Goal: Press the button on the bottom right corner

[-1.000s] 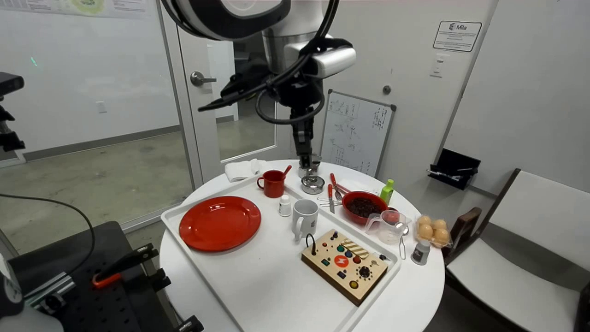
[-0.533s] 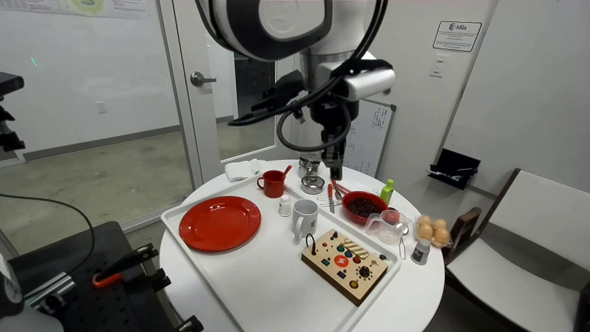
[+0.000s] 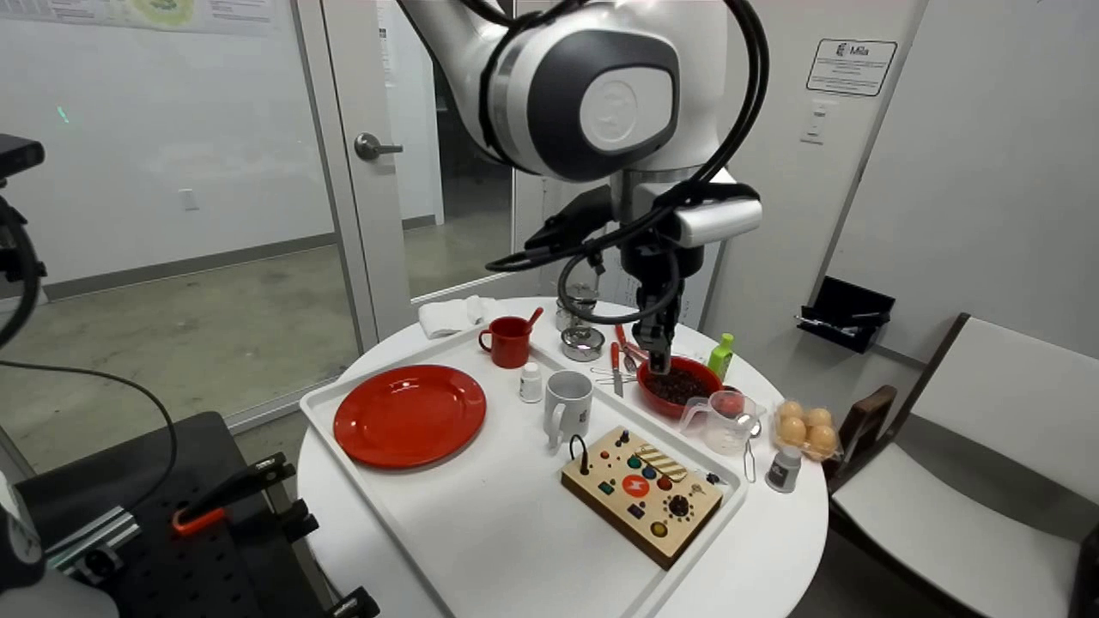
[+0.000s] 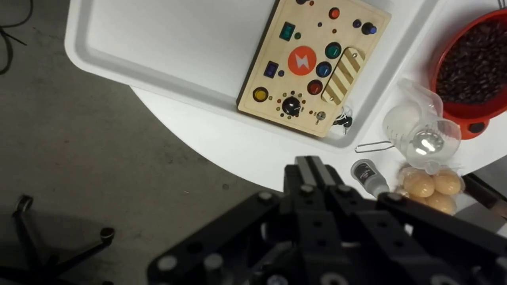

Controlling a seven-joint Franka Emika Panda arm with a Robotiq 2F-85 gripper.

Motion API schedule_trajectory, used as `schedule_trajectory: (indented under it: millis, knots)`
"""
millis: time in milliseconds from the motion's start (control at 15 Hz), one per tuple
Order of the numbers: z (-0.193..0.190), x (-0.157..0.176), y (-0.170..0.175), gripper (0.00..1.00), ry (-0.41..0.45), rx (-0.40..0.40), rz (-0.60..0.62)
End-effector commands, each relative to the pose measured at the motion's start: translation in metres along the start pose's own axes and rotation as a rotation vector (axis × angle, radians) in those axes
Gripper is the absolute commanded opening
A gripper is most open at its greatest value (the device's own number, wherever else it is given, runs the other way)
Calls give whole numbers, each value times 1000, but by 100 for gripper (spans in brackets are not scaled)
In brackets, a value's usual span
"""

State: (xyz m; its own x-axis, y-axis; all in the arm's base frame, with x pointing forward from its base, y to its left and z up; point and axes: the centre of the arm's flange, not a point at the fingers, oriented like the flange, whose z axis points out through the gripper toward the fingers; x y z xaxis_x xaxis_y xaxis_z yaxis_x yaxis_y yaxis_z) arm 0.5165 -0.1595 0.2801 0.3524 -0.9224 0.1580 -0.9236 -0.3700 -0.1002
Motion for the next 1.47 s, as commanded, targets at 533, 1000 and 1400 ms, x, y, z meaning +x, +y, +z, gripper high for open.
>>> schedule_trajectory:
  millis: [533, 1000, 1400]
  knots:
    - [81, -5, 10, 5, -37, -118, 106]
    - [85, -5, 12, 4, -38, -127, 106]
    - [121, 7, 3, 4, -101, -119, 164]
